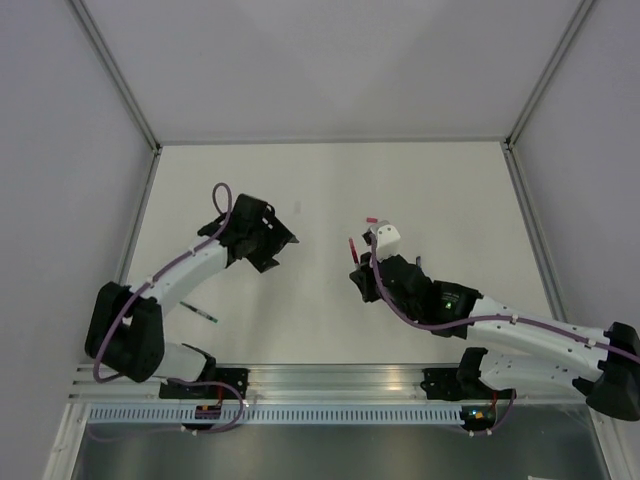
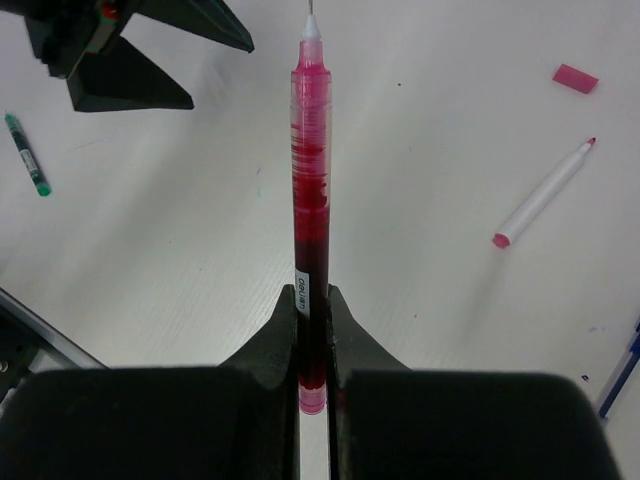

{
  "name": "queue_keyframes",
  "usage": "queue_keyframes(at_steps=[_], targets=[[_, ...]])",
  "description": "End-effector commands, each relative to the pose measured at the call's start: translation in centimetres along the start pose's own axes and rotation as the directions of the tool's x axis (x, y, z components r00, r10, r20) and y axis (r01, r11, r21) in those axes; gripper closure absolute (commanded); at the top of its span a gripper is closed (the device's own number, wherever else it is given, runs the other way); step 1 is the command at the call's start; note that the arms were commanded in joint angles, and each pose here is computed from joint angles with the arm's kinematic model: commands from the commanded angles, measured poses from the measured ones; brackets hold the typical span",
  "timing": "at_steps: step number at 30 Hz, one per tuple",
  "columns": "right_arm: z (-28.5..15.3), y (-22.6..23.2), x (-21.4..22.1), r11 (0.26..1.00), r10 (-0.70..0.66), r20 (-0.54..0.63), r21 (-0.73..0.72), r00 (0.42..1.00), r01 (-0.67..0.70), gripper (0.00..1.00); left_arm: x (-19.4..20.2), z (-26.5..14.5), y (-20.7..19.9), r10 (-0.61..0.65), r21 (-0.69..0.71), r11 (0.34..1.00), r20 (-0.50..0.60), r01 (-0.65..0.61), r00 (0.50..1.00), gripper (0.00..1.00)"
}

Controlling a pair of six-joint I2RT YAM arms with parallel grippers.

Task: Insert the pens into the pen caps

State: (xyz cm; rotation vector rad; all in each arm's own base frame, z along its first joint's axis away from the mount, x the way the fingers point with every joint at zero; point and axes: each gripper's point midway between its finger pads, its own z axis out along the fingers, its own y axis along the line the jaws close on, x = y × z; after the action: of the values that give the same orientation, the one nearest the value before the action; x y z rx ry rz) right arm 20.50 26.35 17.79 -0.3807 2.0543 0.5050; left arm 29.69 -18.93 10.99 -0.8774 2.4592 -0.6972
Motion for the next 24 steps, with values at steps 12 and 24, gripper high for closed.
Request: queue_keyframes(at_steps=[12, 24], targets=[[-2.0, -0.5, 0.2, 0.996, -0.059, 0.043, -0.066, 0.997, 0.062, 1.00, -5.1, 3.4, 5.4, -0.215, -0.459, 0.847, 0.167, 0.269, 0.962, 0.30], [-2.2, -0.4, 0.4, 0.994, -0.067, 0.045, -0.084, 0.997, 0.070, 1.00, -5.8, 6.1, 9.0, -0.191, -0.586, 0.759, 0.216, 0.283, 0.958, 0.36]])
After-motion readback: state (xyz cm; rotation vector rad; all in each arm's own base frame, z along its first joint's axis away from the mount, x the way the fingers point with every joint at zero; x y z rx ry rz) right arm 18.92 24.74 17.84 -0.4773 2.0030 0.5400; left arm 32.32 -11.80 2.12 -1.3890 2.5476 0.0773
